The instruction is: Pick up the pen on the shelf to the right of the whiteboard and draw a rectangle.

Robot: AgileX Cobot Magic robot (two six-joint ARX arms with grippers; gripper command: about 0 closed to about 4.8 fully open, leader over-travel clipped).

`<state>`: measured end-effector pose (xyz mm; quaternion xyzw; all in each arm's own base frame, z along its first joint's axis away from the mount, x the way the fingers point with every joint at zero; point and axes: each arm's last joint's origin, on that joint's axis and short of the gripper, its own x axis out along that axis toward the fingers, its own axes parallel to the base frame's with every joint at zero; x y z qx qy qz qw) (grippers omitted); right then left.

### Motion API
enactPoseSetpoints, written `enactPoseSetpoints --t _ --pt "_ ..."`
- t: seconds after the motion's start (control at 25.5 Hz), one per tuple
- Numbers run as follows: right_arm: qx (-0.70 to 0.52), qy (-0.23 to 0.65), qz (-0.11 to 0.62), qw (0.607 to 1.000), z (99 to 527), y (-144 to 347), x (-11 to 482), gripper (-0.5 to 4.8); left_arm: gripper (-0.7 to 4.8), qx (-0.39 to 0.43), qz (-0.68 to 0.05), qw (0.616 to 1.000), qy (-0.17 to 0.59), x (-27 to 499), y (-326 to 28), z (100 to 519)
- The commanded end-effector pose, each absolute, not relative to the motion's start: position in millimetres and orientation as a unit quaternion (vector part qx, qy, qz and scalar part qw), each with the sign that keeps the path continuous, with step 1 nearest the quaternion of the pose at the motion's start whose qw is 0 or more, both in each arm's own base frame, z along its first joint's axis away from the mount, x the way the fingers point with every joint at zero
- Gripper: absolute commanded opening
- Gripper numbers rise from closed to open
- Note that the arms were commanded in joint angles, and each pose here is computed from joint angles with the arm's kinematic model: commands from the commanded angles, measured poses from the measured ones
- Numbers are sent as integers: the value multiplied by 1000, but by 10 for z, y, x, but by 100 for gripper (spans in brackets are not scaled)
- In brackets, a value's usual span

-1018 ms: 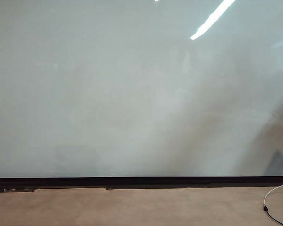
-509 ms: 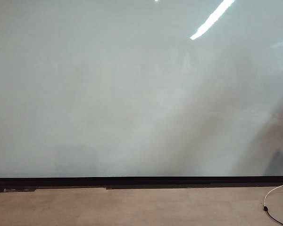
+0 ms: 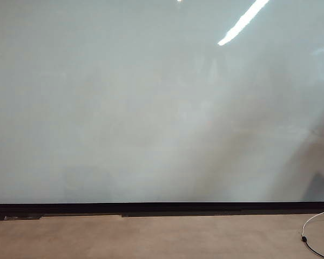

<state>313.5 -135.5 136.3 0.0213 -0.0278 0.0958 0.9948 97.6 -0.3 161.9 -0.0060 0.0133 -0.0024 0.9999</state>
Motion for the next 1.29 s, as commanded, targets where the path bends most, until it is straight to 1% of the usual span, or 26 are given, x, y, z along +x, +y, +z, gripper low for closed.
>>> enactPoseSetpoints --t 0.04,0.16,0.24,0.31,0.35,0.55,1.1,1.29 --pt "18 -35 99 994 1387 -1352 3138 111 -4 -4 -3 1000 9 975 -3 1635" --pt "18 -35 99 994 1387 -1352 3138 111 -4 -4 -3 1000 9 975 -3 1635" --pt "18 -35 100 994 1387 -1351 3138 81 -4 -4 -3 1000 9 975 -3 1635" --pt "18 -35 101 994 1388 -1351 3138 77 -4 -4 -3 1000 9 975 -3 1635" --pt "18 -35 102 994 1388 -1350 3138 46 -4 -4 -3 1000 9 975 -3 1635" --pt "16 -36 110 993 1391 -1346 3136 -2 -4 -4 -3 1000 9 975 -3 1635" --pt "0 -62 97 993 1503 -1402 3097 -2 -4 -4 -2 1000 9 975 -3 1635" --pt "-1 -66 55 996 1547 -1502 2986 -3 -5 -4 -3 1000 9 975 -3 1635"
